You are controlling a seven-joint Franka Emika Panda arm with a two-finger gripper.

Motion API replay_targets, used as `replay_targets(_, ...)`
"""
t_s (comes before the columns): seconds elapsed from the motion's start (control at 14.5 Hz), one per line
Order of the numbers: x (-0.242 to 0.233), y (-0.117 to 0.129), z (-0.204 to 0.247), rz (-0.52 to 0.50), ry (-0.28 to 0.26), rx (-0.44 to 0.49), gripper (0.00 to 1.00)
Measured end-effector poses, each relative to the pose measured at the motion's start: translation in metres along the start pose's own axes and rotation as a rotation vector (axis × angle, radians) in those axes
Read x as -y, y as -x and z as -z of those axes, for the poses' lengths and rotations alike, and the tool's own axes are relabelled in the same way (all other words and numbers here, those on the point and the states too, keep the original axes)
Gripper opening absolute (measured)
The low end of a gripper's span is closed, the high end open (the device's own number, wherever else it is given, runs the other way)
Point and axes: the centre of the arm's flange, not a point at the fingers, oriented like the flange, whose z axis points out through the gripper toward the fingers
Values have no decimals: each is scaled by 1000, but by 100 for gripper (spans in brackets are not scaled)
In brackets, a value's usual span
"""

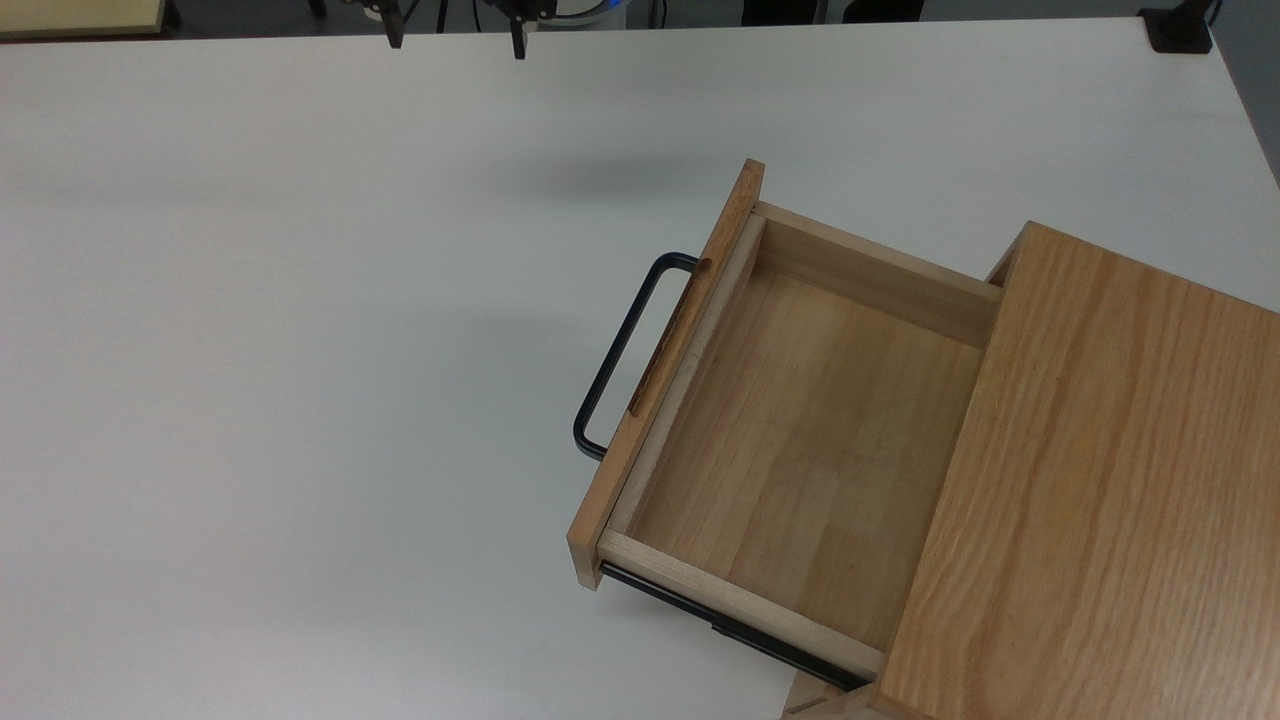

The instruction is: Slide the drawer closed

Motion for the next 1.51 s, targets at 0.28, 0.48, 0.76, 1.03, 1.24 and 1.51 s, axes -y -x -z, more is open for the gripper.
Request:
replay_targets(0.28,-1,0,-1,-1,1,1,100)
replay_targets(0.48,-1,0,-1,-1,1,2,100)
replay_targets(0.76,-2,0,-1,-3,1,2,100)
replay_targets(1.03,-2,0,-1,-3,1,2,95)
replay_targets(1.24,-2,0,-1,-3,1,2,63)
replay_targets(1.51,-2,-1,-2,-2,1,4,22)
